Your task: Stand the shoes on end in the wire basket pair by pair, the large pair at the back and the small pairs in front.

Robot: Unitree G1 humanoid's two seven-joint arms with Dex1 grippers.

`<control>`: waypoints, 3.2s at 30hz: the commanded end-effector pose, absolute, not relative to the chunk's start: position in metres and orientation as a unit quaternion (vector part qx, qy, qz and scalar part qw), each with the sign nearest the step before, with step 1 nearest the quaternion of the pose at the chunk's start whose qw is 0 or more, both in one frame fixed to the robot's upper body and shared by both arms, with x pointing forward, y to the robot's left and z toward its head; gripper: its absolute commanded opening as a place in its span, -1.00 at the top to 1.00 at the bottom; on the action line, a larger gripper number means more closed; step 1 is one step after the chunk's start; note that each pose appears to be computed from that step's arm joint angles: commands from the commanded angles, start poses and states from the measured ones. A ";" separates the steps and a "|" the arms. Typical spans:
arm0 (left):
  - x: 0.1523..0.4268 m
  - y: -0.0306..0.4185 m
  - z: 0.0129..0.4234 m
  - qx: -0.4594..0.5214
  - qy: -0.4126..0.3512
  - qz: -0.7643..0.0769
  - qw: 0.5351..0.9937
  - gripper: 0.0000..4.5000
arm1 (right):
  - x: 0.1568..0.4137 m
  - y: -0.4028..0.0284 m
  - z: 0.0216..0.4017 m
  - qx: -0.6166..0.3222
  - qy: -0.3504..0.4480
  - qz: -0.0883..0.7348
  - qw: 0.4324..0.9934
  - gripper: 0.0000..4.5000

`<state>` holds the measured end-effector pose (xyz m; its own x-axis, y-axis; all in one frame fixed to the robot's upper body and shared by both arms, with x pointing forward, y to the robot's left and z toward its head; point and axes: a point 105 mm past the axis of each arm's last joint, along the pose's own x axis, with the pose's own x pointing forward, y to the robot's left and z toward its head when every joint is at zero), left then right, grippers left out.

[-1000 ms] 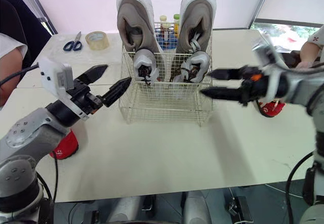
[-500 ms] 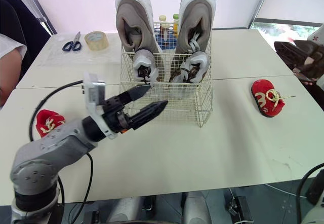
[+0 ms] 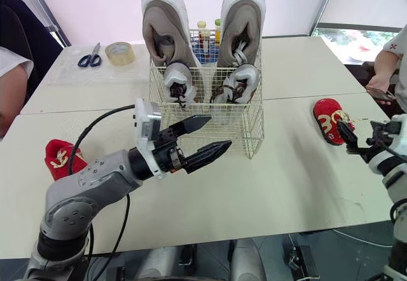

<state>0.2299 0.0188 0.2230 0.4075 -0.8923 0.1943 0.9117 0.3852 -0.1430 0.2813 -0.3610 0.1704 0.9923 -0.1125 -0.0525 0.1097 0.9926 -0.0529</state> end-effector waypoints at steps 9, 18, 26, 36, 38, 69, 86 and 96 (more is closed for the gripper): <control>0.230 0.011 0.222 -0.110 -0.062 -0.545 0.829 -0.99 | 0.284 -0.356 0.152 -0.014 0.026 -0.096 0.995 -1.00; 0.236 0.010 0.220 -0.096 -0.056 -0.545 0.831 -0.99 | 0.327 -0.368 0.113 0.052 0.043 -0.125 0.990 -1.00; 0.239 0.014 0.218 -0.083 -0.051 -0.532 0.841 -1.00 | 0.356 -0.372 0.090 0.049 0.049 -0.147 0.987 -0.15; 0.250 0.027 0.234 -0.115 -0.070 -0.512 0.848 -1.00 | 0.372 -0.364 0.120 0.051 -0.027 -0.158 0.986 0.14; 0.257 0.033 0.247 -0.130 -0.085 -0.509 0.847 -1.00 | 0.371 -0.367 0.148 0.036 -0.074 -0.168 0.982 0.14; 0.280 0.182 0.398 -0.005 -0.216 -0.424 0.880 -1.00 | 0.329 -0.089 0.431 -0.295 -0.423 0.441 0.735 0.14; 0.271 0.180 0.410 -0.078 -0.191 -0.512 0.834 -1.00 | 0.300 -0.034 0.403 -0.359 -0.475 0.500 0.629 0.14; 0.264 0.168 0.394 -0.082 -0.150 -0.571 0.803 0.59 | 0.293 -0.026 0.385 -0.395 -0.458 0.501 0.619 0.14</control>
